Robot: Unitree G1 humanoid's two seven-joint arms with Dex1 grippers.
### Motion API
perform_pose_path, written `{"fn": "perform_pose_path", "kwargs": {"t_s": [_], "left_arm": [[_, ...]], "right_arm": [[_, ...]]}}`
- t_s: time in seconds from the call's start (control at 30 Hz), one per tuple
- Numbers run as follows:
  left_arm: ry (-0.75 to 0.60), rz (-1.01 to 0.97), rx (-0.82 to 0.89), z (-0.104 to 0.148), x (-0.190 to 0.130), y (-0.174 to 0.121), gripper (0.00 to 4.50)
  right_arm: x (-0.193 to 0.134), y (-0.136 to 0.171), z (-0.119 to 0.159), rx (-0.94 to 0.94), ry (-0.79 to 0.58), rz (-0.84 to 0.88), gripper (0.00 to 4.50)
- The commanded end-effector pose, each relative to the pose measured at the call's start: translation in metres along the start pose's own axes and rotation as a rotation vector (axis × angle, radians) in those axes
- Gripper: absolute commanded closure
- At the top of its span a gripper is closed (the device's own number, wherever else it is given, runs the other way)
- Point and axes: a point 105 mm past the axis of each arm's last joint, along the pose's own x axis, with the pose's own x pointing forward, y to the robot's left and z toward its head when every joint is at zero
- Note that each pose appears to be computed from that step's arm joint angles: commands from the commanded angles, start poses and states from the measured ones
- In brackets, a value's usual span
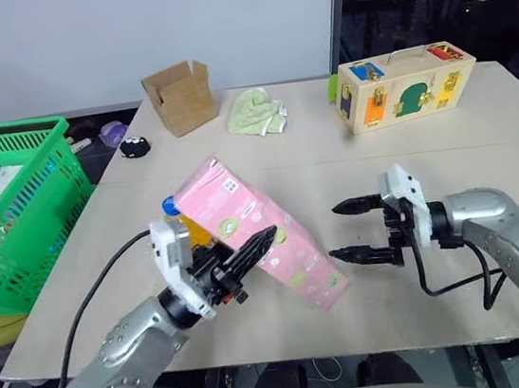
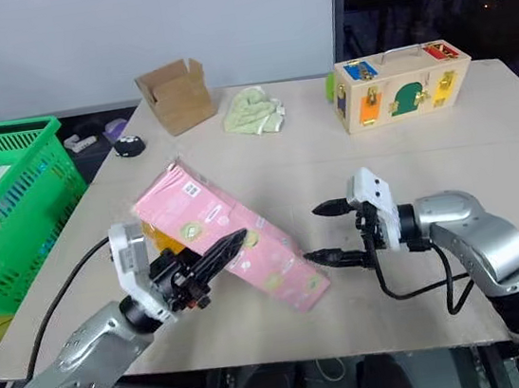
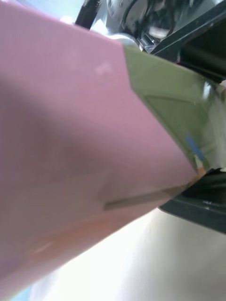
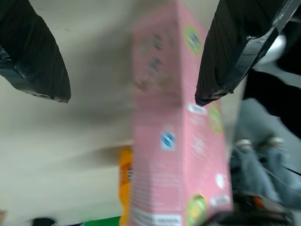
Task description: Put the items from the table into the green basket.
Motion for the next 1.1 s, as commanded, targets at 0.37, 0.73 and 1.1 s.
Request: {"fn": "perform_pose_path", "kwargs": {"t_s": [0.37,0.73,1.1], "left_arm": [[-0.069,0.4,0.237,0.024,-0.054,0.008,2.61],[-0.164,0.768,0.321,0.05,-0.129,0.003,2.61],[-0.147,0.999,0.557,0.183,-0.192,0.102,2.61]], "right_arm": [[0.03,0.001,0.039,-0.194,-0.178,0.086,0.03],[0.063,-0.01,0.069,-0.239,-0.297,0.179,0.03],[0.075,-0.009,0.147,-0.249,-0.461,0.002,0.03]]}}
